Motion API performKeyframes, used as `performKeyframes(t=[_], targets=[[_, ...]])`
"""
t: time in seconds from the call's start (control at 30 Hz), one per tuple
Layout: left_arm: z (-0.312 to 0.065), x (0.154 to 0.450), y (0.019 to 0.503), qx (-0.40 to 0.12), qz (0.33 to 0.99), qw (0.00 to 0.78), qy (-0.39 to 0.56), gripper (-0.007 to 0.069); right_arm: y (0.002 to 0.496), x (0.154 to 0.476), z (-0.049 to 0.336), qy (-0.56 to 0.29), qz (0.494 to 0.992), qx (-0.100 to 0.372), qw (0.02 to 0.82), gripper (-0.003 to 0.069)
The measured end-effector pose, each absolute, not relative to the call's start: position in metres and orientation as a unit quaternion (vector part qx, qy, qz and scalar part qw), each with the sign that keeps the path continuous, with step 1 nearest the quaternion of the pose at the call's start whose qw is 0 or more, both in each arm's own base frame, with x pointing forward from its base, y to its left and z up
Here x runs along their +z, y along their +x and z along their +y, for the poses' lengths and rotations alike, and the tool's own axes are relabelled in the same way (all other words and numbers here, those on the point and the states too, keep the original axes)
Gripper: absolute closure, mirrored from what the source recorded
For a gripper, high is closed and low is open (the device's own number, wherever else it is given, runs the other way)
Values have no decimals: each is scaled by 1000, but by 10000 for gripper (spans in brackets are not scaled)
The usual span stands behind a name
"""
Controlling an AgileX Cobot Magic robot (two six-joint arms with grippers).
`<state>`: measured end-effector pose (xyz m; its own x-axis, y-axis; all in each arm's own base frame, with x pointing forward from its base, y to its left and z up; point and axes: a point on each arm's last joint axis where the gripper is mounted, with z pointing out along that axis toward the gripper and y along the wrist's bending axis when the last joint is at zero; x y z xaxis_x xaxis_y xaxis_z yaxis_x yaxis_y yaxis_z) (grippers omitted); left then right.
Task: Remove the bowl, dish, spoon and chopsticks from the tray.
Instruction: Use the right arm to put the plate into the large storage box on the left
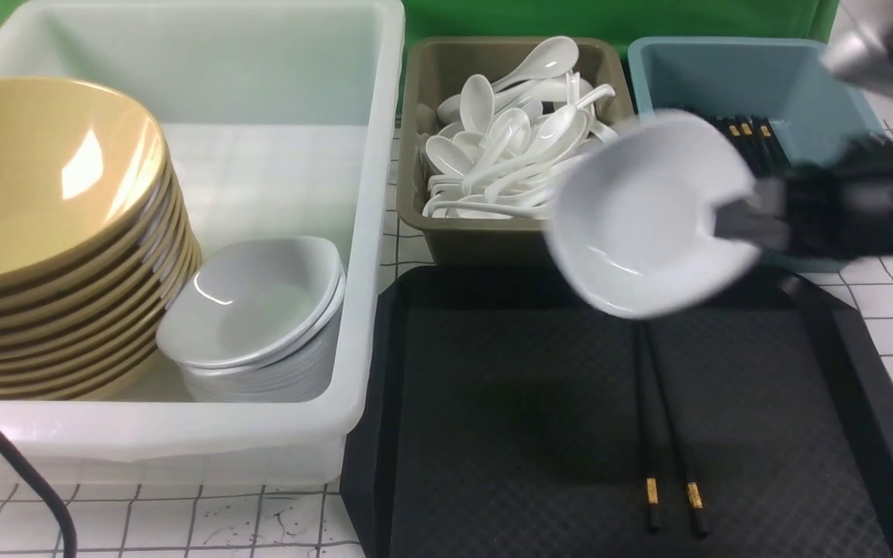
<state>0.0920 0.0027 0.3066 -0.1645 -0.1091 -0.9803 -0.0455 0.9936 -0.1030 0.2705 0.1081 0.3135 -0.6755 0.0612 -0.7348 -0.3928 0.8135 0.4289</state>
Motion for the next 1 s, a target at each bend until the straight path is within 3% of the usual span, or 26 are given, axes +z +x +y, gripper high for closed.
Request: performKeyframes(t=[0.13,0.33,0.43,0.67,0.9,1.0], targets=[[3,307,92,-25,761,646,-52,637,273,327,178,-136,836,335,413,588],[3,307,92,-26,761,646,-52,637,298,304,270,-155,834,369,381,577],[3,307,92,-26,761,646,-52,637,304,291,291,-156,837,373,370,573],[3,307,92,-26,762,645,-52,637,305,274,304,-152,847,375,346,531],[3,307,92,-26,762,645,-52,637,302,278,304,-164,846,379,337,333],[3,306,92,-26,764,643,-51,637,293,299,288,-217,841,371,328,266]])
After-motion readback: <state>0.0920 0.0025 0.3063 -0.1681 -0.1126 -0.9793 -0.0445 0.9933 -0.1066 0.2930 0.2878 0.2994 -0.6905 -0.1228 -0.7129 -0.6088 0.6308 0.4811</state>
